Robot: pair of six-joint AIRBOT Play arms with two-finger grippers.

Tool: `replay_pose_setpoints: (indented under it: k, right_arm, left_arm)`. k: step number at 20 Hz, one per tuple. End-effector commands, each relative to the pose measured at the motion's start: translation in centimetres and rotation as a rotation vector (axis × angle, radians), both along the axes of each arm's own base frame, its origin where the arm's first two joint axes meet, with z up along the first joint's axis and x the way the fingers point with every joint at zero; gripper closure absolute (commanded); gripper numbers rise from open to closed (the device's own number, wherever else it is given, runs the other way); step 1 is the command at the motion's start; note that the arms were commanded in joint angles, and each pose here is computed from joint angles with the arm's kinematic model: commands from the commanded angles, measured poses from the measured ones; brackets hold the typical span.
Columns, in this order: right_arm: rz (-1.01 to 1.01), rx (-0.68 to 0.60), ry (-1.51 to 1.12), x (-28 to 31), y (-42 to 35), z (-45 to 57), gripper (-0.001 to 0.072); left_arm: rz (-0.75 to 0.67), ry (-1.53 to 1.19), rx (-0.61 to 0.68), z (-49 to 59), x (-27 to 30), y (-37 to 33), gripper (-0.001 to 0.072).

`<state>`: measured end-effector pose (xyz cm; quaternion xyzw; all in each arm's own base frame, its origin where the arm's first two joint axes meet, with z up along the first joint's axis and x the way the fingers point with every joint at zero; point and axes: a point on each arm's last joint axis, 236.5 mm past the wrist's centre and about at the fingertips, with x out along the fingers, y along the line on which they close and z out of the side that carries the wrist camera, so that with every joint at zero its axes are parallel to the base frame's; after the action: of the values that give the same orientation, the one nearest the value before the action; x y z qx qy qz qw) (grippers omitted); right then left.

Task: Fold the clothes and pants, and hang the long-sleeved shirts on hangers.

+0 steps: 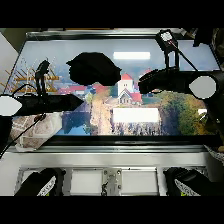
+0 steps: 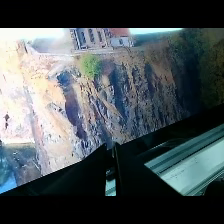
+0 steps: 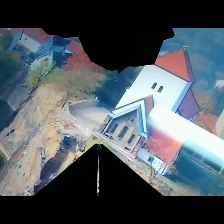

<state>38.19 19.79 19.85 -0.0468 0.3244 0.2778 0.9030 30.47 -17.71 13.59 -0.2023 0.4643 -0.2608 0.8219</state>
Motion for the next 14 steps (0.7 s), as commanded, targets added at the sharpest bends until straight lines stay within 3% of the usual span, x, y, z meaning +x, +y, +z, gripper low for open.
replay_pose_setpoints:
  k: [1, 11, 12, 13, 14]
  right_arm:
    - [0.000, 0.000, 0.002, 0.0, 0.1, -0.1, 0.0695]
    - [0.001, -0.005, 0.014, 0.2, 0.1, -0.6, 0.0696]
    - [0.001, -0.005, 0.015, 0.2, 0.1, -0.7, 0.0696]
    - [0.001, -0.005, 0.016, 0.2, 0.1, -0.7, 0.0695]
    - [0.001, -0.005, 0.016, 0.2, 0.1, -0.7, 0.0696]
  left_arm:
    - [0.001, 0.003, -0.002, -0.1, 0.0, 0.0, 0.0652]
    - [0.062, -0.064, -0.022, 0.7, 2.1, 0.3, 0.0651]
    - [0.069, -0.068, -0.017, 0.7, 2.3, 0.6, 0.0614]
    - [0.080, -0.068, 0.001, 0.5, 2.5, 1.3, 0.0250]
    - [0.103, -0.067, 0.042, 0.0, 2.7, 2.7, -0.0013]
